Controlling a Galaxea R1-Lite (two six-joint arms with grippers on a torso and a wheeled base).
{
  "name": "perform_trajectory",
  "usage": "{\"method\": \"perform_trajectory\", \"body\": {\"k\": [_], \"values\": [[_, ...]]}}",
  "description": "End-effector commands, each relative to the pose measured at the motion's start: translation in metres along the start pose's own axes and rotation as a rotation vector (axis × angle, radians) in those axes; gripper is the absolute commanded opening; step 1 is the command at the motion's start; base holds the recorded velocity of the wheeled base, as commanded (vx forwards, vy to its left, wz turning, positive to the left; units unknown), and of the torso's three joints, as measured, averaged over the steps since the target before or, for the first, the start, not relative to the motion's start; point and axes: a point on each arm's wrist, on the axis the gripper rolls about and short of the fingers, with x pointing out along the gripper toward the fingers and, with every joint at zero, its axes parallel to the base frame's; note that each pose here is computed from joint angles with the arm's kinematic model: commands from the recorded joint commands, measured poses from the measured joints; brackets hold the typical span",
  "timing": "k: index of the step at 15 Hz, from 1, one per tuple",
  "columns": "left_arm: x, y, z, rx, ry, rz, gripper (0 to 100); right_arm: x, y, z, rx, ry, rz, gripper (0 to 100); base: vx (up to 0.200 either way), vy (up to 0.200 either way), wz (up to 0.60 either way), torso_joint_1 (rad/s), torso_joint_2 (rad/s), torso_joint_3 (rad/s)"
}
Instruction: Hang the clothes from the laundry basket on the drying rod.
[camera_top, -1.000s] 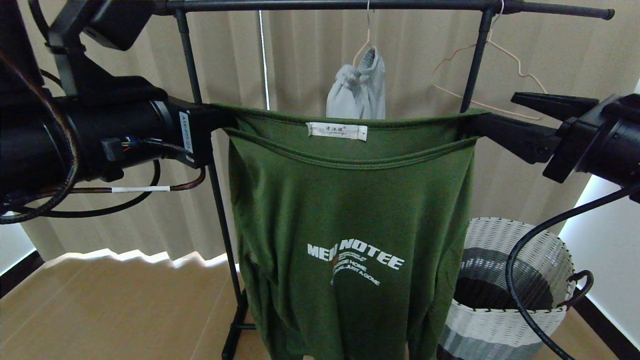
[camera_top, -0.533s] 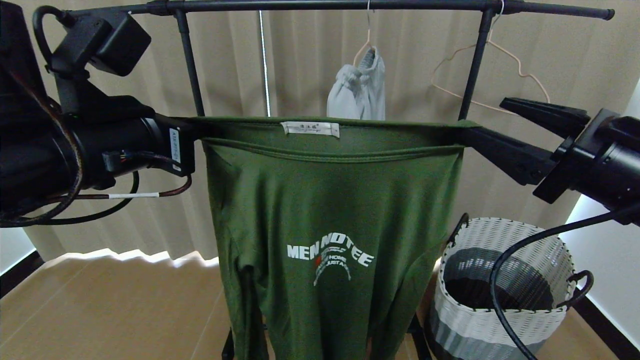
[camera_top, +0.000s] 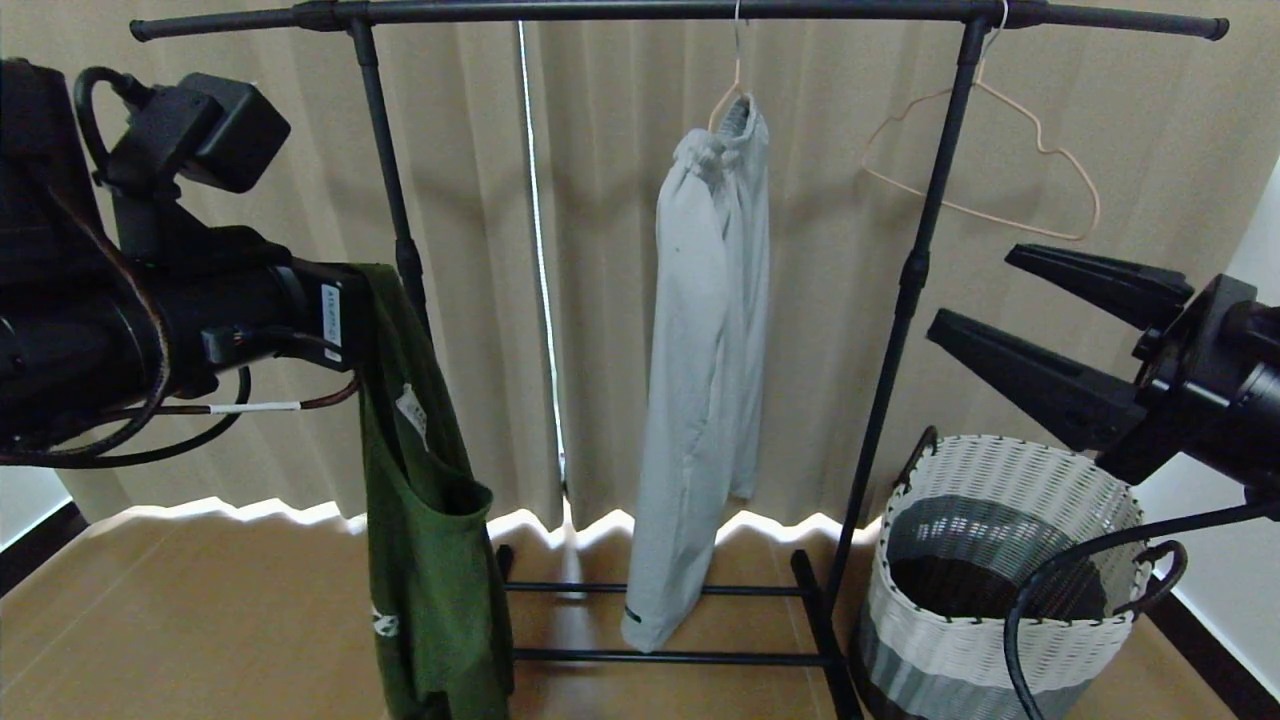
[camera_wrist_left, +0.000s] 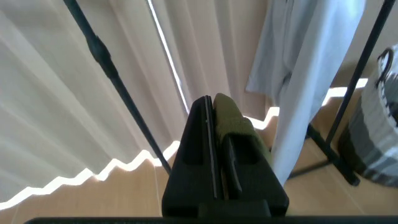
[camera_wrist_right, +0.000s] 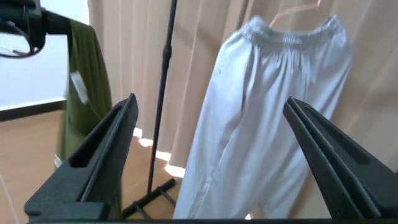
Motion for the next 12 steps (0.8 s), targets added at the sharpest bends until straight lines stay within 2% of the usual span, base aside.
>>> {"method": "perform_trajectory", "body": {"k": [1,3,4,5,6,12], "values": [[-0.001,0.000,-0.007,0.001,0.019,0.001,0,-0.010,-0.005,-0.012,-0.025,0.045,-0.053,100,0.000,0.000,0.00,0.000,0.00,0.000],[-0.014,0.006,-0.007,-0.006,-0.008,0.027,0,-0.030,-0.020,-0.035,-0.146,0.148,-0.170,100,0.000,0.000,0.00,0.000,0.00,0.000],[-0.018,0.007,-0.007,-0.006,-0.013,0.029,0,-0.035,-0.023,-0.041,-0.167,0.177,-0.193,100,0.000,0.000,0.00,0.000,0.00,0.000],[-0.030,0.008,-0.009,-0.006,-0.022,0.034,0,-0.047,-0.032,-0.055,-0.202,0.249,-0.300,100,0.000,0.000,0.00,0.000,0.00,0.000],[-0.036,0.009,-0.012,0.001,-0.023,0.039,0,-0.053,-0.035,-0.063,-0.209,0.287,-0.366,100,0.000,0.000,0.00,0.000,0.00,0.000],[-0.065,0.009,-0.019,0.026,-0.053,0.048,0,-0.069,-0.028,-0.082,-0.209,0.273,-0.382,100,0.000,0.000,0.00,0.000,0.00,0.000]]}}
